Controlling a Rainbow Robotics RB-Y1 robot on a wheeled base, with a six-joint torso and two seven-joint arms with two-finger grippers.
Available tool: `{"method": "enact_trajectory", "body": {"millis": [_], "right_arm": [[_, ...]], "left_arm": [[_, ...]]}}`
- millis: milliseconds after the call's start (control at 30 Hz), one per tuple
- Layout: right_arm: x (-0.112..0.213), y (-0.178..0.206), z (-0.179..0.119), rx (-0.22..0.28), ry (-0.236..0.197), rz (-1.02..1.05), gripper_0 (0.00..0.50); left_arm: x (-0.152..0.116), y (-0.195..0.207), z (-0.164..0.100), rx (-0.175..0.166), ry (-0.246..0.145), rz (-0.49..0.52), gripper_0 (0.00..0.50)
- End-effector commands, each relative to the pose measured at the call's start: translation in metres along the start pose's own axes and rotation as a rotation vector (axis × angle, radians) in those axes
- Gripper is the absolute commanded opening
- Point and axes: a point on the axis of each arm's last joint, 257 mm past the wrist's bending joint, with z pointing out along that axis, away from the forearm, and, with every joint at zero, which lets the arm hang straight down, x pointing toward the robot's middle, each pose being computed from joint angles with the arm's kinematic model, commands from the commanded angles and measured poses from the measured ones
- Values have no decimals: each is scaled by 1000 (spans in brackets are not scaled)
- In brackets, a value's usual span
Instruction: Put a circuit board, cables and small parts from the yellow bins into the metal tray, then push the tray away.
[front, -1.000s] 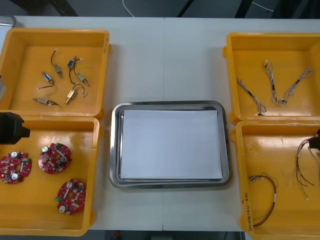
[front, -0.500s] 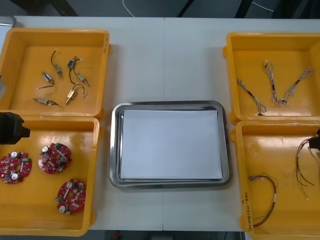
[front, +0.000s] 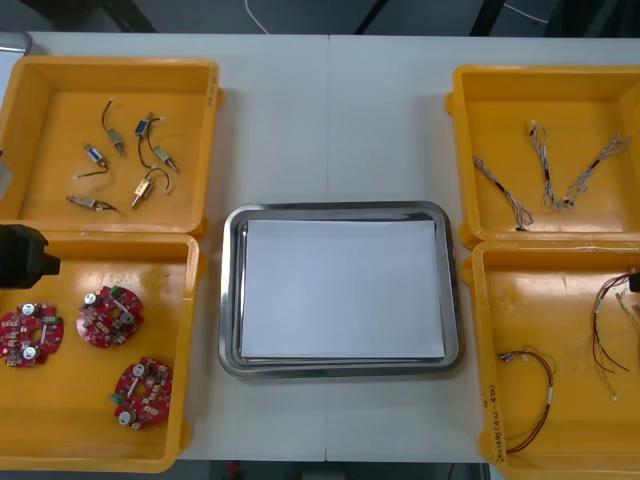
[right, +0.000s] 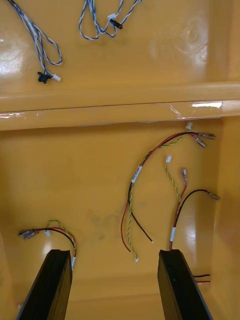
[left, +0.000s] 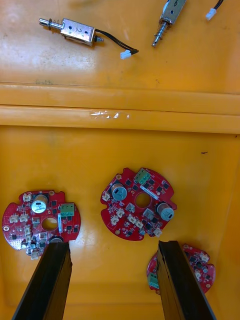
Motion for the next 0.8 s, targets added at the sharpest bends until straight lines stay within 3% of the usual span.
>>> {"method": "enact_trajectory", "body": {"millis": [33, 133, 167, 200, 567, 800], "right_arm": [[4, -18, -13, 29, -29, -7, 500], [9, -26, -15, 38, -26, -39, 500], [12, -31, -16, 43, -20, -52, 500], [15, -34, -16, 48, -15, -66, 500], [48, -48, -14, 59, 47, -30, 500], [75, -52, -18, 15, 97, 27, 500]], "left_arm": [[6, 5, 0, -10, 8, -29, 500], [6, 5, 0, -10, 8, -29, 500], [15, 5, 7, -4, 39, -42, 500], [16, 6, 8, -6, 42, -47, 500], [10, 14, 5, -41, 29, -79, 500], [13, 22, 6, -72, 28, -130, 500]]}}
